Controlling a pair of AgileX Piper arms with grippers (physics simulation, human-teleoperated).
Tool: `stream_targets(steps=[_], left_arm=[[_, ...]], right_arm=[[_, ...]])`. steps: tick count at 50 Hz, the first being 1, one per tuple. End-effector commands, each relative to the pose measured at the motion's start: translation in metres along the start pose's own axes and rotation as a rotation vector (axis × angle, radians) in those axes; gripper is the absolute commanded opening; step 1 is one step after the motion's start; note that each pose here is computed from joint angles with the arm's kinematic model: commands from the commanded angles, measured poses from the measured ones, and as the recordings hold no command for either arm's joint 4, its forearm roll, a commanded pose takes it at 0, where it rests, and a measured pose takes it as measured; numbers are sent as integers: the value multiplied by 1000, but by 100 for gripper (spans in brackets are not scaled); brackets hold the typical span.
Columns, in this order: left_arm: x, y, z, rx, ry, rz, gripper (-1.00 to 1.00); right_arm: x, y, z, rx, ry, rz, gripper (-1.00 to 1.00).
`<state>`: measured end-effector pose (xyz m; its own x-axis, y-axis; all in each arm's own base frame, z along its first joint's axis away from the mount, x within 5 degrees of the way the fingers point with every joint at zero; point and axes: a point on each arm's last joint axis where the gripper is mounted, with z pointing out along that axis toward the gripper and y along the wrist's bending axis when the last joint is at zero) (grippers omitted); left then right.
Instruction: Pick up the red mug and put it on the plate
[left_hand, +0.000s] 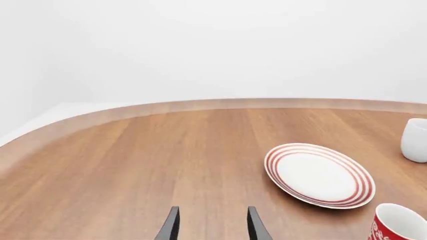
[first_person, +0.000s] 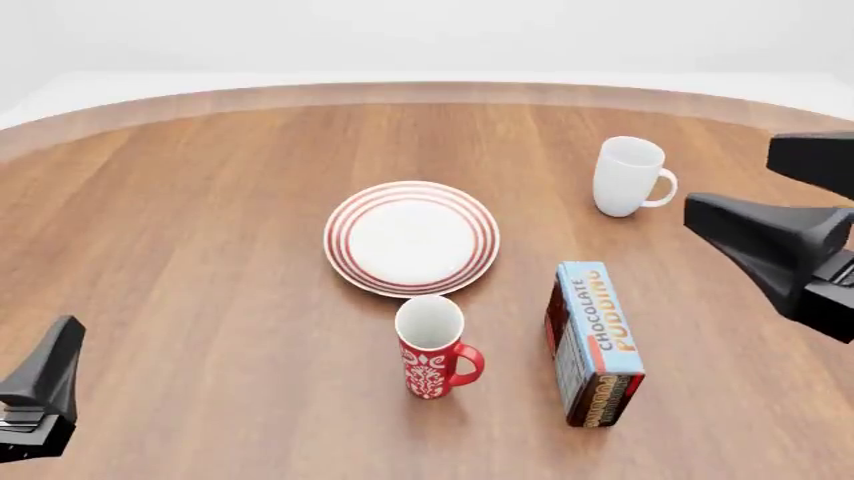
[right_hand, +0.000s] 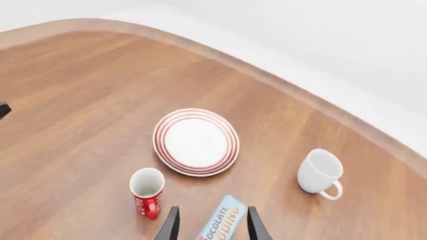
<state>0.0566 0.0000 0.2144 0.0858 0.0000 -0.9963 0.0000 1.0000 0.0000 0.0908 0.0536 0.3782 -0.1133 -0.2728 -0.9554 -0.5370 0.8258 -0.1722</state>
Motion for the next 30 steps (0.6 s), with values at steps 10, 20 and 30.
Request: stream_targets(steps=[10,20,30], left_arm=[[0,0,0,0,0,0,100],[0,0,0,0,0,0,100],[0,0,0,0,0,0,100]], right_arm=[[-10,7,41,-79,110,-33,100],[-2,13,64,-110,170,-70,100],[5,22,78,-149,195,-51,100]])
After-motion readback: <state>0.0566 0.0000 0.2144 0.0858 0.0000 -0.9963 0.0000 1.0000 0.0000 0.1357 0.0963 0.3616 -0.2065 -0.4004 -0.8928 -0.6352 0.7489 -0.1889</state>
